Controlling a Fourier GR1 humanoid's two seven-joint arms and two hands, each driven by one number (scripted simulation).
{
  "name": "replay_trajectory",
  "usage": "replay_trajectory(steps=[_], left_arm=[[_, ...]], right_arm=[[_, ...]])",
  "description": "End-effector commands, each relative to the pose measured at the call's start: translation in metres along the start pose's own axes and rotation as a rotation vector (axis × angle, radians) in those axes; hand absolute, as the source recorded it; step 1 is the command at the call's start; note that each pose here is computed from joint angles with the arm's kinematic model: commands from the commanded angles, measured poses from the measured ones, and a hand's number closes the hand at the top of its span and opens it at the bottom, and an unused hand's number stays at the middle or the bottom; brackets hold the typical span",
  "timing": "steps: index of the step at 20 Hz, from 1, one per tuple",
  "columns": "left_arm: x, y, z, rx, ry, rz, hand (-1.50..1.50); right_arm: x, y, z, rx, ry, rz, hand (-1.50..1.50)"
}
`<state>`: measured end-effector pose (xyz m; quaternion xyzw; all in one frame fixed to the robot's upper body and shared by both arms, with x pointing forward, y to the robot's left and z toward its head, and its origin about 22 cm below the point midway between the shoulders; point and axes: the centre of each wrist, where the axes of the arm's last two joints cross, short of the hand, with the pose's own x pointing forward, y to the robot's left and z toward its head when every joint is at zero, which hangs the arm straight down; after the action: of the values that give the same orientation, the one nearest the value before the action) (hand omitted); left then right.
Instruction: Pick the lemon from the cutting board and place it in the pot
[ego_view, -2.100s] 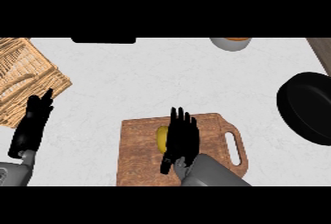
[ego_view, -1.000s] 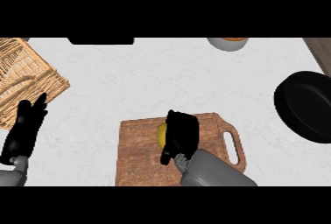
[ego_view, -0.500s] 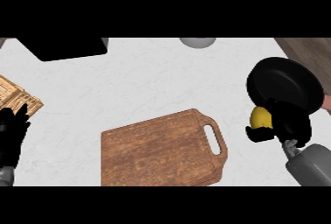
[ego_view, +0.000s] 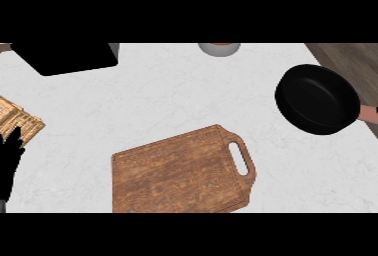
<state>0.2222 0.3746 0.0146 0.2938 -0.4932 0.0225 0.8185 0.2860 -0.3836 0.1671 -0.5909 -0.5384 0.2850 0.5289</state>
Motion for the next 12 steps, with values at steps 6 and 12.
replay_trajectory(steps=[6, 12], left_arm=[[0.001, 0.003, 0.006, -0.019, -0.03, -0.007, 0.0], [0.01, -0.013, 0.003, -0.06, -0.075, 0.001, 0.0]], right_arm=[[-0.051, -0.127, -0.02, -0.239, -0.198, -0.193, 1.5], [-0.089, -0.205, -0.02, -0.137, -0.226, -0.278, 1.5]])
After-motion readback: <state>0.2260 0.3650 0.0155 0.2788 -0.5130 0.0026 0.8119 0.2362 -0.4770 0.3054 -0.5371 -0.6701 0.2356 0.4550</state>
